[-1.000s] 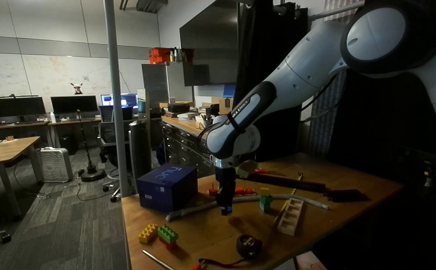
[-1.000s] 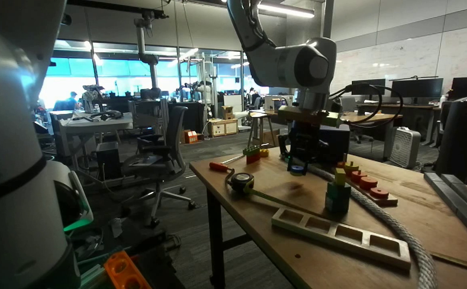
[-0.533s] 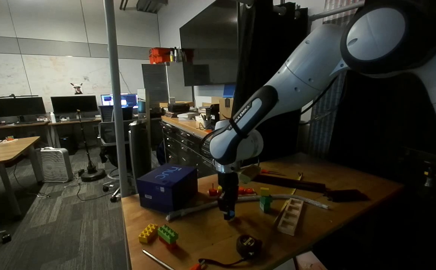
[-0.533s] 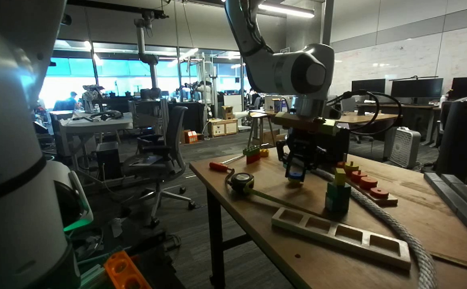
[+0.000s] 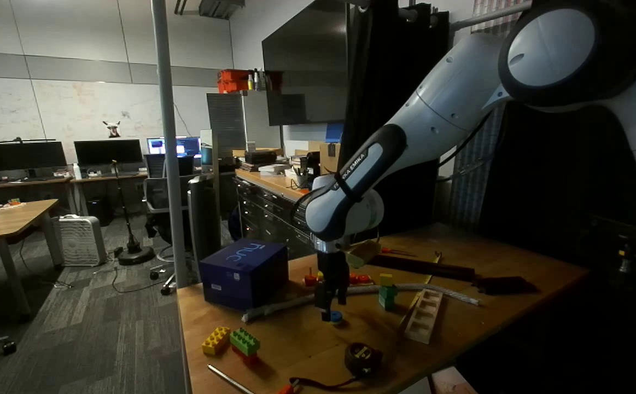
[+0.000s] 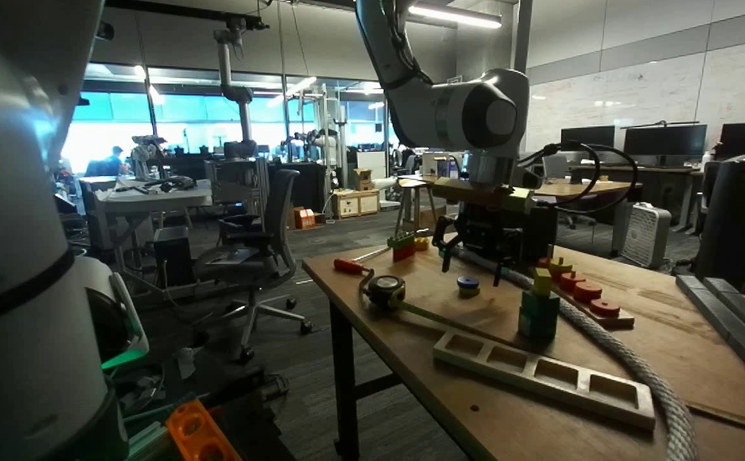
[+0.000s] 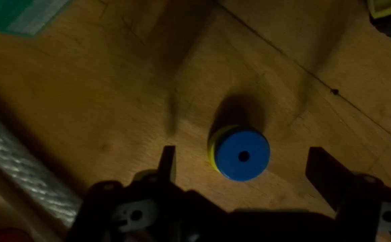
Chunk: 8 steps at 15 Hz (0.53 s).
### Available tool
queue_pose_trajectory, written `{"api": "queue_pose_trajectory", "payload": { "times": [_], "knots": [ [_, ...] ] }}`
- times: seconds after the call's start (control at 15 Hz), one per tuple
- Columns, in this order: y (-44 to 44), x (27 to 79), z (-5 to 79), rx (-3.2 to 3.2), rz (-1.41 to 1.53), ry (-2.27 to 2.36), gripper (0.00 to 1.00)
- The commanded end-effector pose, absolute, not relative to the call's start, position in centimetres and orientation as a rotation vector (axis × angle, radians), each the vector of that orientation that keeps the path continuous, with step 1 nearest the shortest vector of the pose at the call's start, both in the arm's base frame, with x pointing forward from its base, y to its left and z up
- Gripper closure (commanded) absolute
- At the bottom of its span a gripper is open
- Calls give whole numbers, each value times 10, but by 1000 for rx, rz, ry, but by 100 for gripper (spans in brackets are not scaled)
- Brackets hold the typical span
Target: Remove the round blue and yellow blocks from the wooden board and put them on the table
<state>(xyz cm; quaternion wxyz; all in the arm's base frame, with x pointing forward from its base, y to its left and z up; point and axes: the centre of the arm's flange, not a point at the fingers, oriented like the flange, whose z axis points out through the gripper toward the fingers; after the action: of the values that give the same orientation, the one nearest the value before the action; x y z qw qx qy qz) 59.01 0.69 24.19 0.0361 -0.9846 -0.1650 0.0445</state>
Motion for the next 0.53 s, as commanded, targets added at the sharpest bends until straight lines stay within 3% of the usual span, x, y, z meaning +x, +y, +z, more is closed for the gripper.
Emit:
{"api": "queue_pose_trajectory", "payload": {
  "times": [0.0, 0.47],
  "knots": [
    [32, 570, 302, -3123, 105, -488, 0],
    [99, 523, 434, -3330, -36, -275, 0]
  ]
}}
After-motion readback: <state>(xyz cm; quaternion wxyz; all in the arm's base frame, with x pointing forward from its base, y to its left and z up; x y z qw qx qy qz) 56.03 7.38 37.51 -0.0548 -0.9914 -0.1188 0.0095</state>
